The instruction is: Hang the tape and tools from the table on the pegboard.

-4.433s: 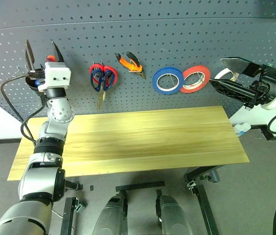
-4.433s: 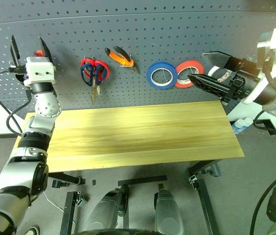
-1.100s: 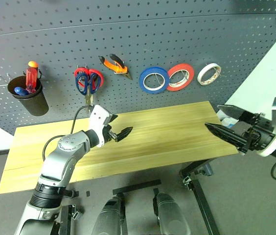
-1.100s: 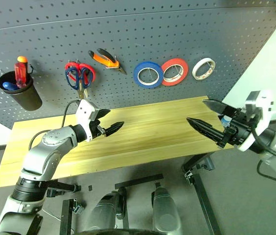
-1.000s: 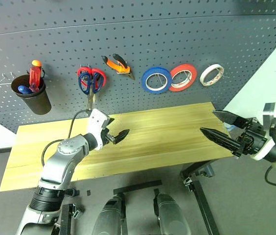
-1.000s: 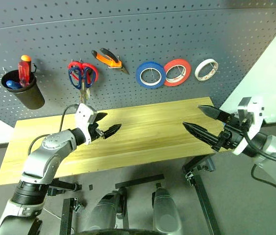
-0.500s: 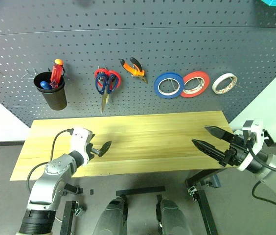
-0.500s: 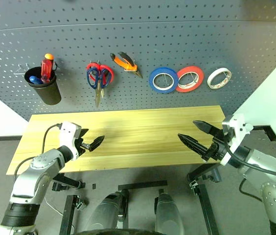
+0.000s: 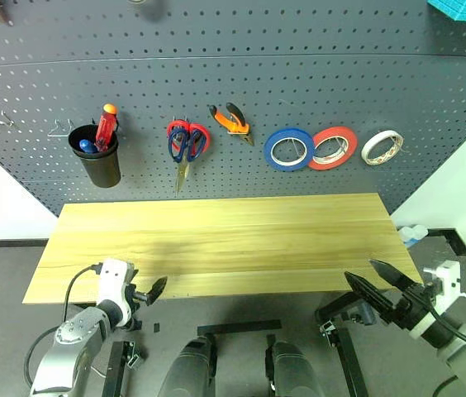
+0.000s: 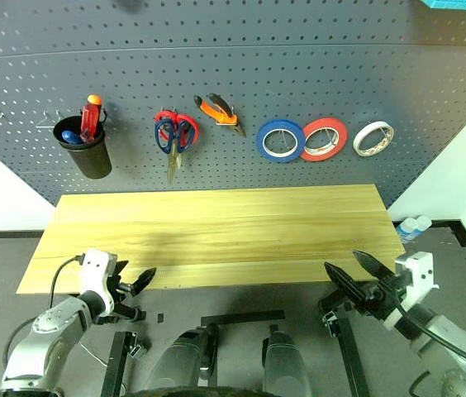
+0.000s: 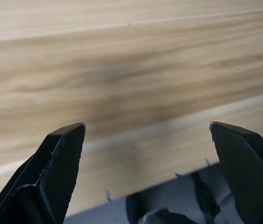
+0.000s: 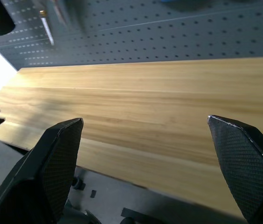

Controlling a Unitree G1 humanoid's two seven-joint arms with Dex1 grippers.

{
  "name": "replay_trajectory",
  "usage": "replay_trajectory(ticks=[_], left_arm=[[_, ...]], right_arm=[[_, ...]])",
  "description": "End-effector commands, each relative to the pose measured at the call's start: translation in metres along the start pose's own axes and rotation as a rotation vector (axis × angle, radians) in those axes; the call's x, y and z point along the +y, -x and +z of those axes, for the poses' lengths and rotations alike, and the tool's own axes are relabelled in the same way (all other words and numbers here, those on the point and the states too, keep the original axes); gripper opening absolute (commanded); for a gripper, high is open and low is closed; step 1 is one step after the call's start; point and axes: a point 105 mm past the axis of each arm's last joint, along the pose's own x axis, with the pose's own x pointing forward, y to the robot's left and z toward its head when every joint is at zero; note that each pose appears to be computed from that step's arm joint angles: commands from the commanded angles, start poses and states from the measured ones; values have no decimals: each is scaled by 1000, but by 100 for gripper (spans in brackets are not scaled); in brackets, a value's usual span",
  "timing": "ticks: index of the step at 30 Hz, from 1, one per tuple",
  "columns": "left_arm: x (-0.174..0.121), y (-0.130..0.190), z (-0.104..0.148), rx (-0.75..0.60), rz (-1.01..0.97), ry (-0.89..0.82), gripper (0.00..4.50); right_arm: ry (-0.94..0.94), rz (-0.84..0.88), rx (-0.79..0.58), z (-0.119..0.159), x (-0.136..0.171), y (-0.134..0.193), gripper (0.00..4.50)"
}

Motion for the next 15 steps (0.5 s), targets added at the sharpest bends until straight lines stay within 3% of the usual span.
replay_trajectory(ticks=[1,7,15], left_arm=[[-4,8,2,-60,-50,52,447],[-12,22,-2,-88,-129,150,447],[-25,38,13,-250,-292,327,447]], right_arm=[[-4,11,-3,-5,5,9,450],[-55,48,39,-23,18,18,450],[-78,73,45,-27,20,16,450]])
